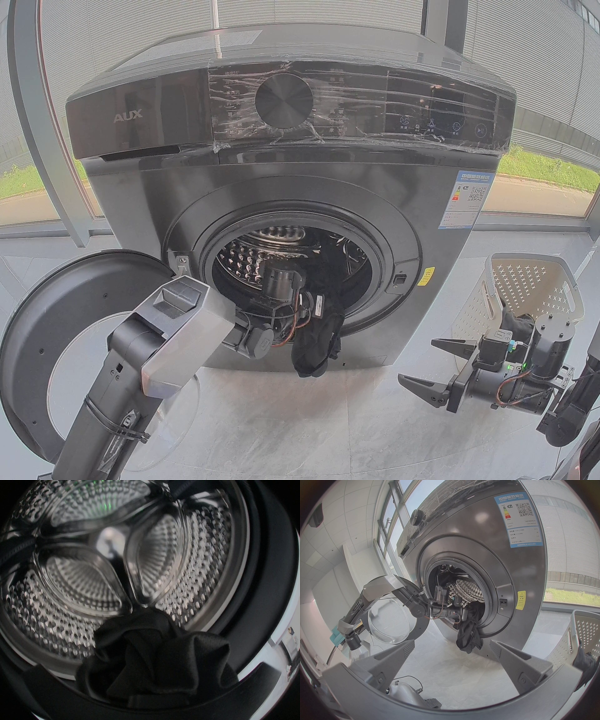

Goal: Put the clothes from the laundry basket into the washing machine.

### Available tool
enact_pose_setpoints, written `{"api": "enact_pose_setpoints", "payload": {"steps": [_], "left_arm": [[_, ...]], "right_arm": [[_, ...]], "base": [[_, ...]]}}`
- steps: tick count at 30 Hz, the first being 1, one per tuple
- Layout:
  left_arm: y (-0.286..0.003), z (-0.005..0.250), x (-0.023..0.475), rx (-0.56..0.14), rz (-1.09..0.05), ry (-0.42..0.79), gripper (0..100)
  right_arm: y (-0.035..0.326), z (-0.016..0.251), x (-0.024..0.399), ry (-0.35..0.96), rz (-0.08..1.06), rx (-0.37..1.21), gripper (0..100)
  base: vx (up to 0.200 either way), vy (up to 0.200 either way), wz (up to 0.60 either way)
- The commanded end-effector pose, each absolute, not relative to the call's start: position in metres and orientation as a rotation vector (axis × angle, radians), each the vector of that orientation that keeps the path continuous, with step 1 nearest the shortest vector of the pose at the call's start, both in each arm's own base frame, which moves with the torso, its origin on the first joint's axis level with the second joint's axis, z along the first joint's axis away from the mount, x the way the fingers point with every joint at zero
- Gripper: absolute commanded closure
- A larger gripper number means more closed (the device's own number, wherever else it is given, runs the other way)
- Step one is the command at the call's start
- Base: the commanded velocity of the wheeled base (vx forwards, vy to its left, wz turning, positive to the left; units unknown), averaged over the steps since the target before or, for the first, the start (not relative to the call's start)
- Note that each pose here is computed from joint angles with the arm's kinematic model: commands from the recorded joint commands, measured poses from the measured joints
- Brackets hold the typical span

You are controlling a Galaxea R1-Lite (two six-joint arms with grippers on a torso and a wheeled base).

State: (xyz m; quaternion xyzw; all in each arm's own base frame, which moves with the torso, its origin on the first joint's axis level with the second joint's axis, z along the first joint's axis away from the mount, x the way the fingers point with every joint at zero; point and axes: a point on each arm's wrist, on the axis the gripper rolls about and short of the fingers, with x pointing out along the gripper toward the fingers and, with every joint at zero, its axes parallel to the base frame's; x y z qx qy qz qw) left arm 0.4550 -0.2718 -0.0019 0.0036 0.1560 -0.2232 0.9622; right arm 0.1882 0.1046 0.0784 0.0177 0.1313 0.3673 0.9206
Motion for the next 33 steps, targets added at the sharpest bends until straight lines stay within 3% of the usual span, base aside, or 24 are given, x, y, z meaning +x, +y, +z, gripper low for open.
{"api": "enact_pose_setpoints", "payload": {"steps": [1, 2, 8, 15, 16, 19, 22, 27, 33], "left_arm": [[-0.261, 0.029, 0.486, -0.051, -0.347, 0.147, 100], [-0.255, 0.041, 0.497, -0.070, -0.311, 0.088, 100], [-0.228, 0.044, 0.510, -0.076, -0.247, 0.071, 100], [-0.228, 0.046, 0.510, -0.088, -0.245, 0.039, 100], [-0.228, 0.046, 0.510, -0.088, -0.247, 0.037, 0], [-0.231, 0.049, 0.509, -0.093, -0.252, 0.032, 0], [-0.240, 0.077, 0.499, -0.141, -0.275, 0.009, 0], [-0.236, 0.092, 0.449, -0.081, -0.318, 0.192, 0], [-0.239, 0.077, 0.405, -0.019, -0.418, 0.381, 0]], "right_arm": [[0.105, 0.079, 0.188, 0.268, 0.758, 0.036, 0], [0.105, 0.078, 0.188, 0.270, 0.758, 0.036, 0], [0.106, 0.078, 0.188, 0.271, 0.761, 0.035, 0], [0.105, 0.076, 0.189, 0.284, 0.756, 0.035, 0], [0.105, 0.076, 0.189, 0.284, 0.756, 0.035, 0], [0.105, 0.076, 0.189, 0.284, 0.756, 0.035, 0], [0.105, 0.075, 0.189, 0.287, 0.754, 0.035, 0], [0.106, 0.075, 0.189, 0.287, 0.757, 0.034, 0], [0.106, 0.074, 0.188, 0.290, 0.760, 0.032, 0]], "base": [[0.000, 0.000, 0.00], [0.000, 0.000, 0.00], [0.000, 0.000, 0.00], [0.000, 0.000, 0.00], [0.000, 0.000, 0.00], [0.000, 0.000, 0.00], [0.000, 0.000, 0.00], [0.000, 0.000, 0.00], [0.000, 0.000, 0.00]]}}
